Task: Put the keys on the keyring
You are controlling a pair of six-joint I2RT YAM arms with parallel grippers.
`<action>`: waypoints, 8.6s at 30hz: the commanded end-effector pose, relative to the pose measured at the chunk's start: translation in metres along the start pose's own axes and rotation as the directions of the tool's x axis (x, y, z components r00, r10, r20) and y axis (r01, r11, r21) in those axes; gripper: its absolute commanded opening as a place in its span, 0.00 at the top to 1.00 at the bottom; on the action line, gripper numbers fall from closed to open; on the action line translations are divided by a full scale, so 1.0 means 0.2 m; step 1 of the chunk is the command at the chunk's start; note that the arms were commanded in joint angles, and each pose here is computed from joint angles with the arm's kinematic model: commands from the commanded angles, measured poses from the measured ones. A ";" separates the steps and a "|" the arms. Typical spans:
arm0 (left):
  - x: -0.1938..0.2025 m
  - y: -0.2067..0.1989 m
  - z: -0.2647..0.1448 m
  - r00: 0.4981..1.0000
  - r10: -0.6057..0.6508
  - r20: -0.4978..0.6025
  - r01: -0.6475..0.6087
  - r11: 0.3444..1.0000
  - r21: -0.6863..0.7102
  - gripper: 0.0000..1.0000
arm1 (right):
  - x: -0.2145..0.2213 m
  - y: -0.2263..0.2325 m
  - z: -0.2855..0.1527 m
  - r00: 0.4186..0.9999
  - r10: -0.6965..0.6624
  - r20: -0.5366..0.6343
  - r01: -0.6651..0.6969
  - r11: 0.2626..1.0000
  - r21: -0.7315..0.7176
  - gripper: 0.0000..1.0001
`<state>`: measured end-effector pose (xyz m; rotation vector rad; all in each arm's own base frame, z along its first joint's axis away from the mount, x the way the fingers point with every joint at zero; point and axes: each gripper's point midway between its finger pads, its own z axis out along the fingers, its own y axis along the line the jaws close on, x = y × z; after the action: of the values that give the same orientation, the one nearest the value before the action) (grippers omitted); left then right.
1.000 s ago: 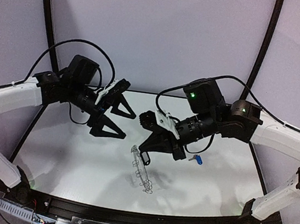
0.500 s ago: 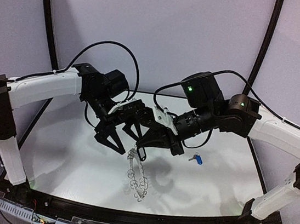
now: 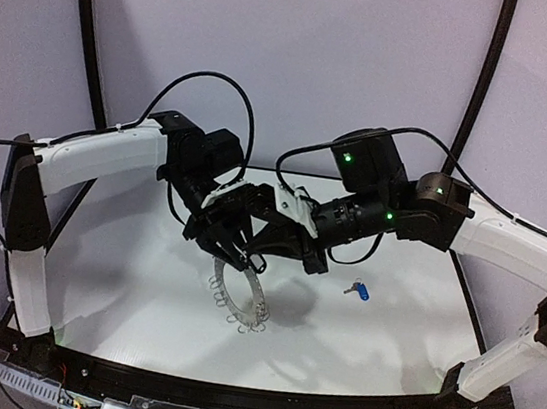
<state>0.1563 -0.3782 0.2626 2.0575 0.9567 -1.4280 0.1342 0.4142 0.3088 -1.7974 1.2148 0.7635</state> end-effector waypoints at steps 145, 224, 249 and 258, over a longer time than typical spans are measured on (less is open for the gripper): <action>-0.15 0.14 0.01 0.928 -0.360 0.095 0.372 0.903 -0.214 0.99 | -0.10 -0.07 -0.26 0.993 0.044 0.113 -0.036 0.996 -0.076 1.00; 0.00 0.11 -0.13 0.817 -0.513 0.264 0.570 0.646 -0.508 0.90 | 0.18 -0.46 -0.12 0.863 0.455 0.219 -0.493 0.664 0.562 1.00; -0.19 -0.08 -0.24 0.962 -0.224 0.155 0.272 0.753 -0.599 0.01 | 0.11 -0.21 -0.16 0.973 0.224 0.047 -0.229 0.951 0.209 1.00; -0.20 -0.02 -0.21 0.972 -0.196 0.130 0.234 0.781 -0.578 0.05 | 0.08 -0.19 -0.17 0.973 0.225 0.057 -0.232 0.958 0.169 1.00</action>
<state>0.1702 -0.3456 0.3206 1.4144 1.4428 -1.0493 0.1812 0.3851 0.2931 -1.5286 1.5197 0.7534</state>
